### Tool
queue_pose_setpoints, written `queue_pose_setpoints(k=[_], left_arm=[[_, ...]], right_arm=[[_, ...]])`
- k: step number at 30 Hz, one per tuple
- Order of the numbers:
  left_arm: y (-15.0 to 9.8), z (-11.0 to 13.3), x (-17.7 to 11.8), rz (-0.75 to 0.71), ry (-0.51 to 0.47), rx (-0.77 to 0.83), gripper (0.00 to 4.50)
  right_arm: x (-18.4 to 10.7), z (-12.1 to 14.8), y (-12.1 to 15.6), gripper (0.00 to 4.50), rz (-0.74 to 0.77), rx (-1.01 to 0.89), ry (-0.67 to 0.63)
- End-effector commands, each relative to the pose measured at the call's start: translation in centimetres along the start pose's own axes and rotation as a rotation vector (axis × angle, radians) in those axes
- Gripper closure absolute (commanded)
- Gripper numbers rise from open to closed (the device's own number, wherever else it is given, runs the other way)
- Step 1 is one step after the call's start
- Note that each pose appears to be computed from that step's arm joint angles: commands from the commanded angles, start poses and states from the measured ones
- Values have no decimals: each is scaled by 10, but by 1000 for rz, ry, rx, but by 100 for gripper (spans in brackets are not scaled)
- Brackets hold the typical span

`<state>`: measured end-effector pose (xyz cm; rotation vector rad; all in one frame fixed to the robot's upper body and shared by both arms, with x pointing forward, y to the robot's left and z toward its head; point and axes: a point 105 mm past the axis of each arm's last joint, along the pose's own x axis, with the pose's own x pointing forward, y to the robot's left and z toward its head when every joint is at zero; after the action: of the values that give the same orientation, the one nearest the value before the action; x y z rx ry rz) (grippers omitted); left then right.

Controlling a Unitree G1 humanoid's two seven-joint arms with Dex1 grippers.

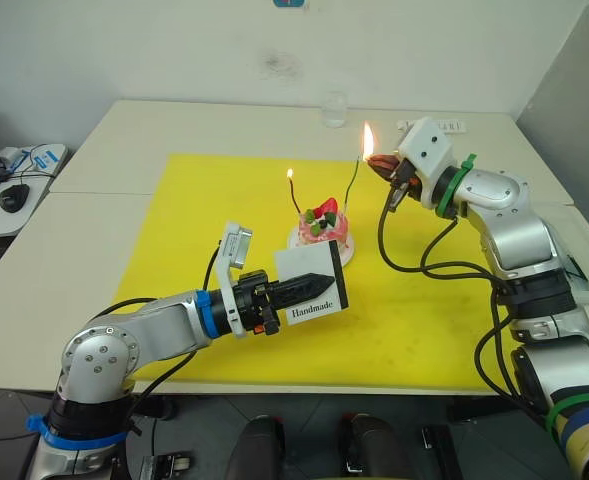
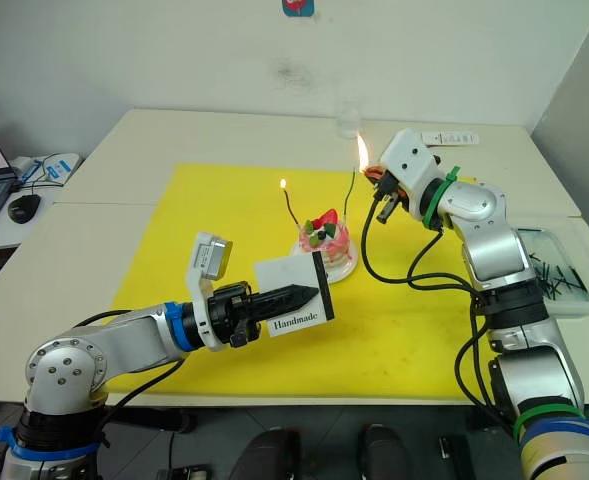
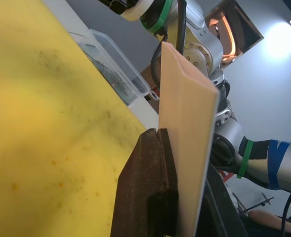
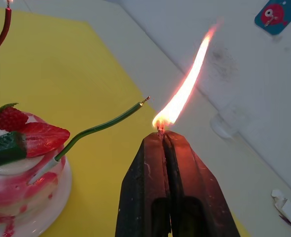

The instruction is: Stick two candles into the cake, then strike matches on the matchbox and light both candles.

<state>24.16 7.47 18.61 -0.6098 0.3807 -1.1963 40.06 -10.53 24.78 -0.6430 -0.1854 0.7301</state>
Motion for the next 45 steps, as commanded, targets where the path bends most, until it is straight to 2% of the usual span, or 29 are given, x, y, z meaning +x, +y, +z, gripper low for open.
queue_pose_setpoints(k=[1, 26, 45], left_arm=[[-10, 3, 1, -44, -4, 25, 450], [-5, 3, 3, -39, 2, 24, 450], [-5, 3, 4, -48, 6, 29, 450]], right_arm=[[0, 20, -10, 447, -28, -43, -58], [-2, 29, -2, 447, 4, -41, -85], [-4, 23, -11, 447, -25, -50, -62]])
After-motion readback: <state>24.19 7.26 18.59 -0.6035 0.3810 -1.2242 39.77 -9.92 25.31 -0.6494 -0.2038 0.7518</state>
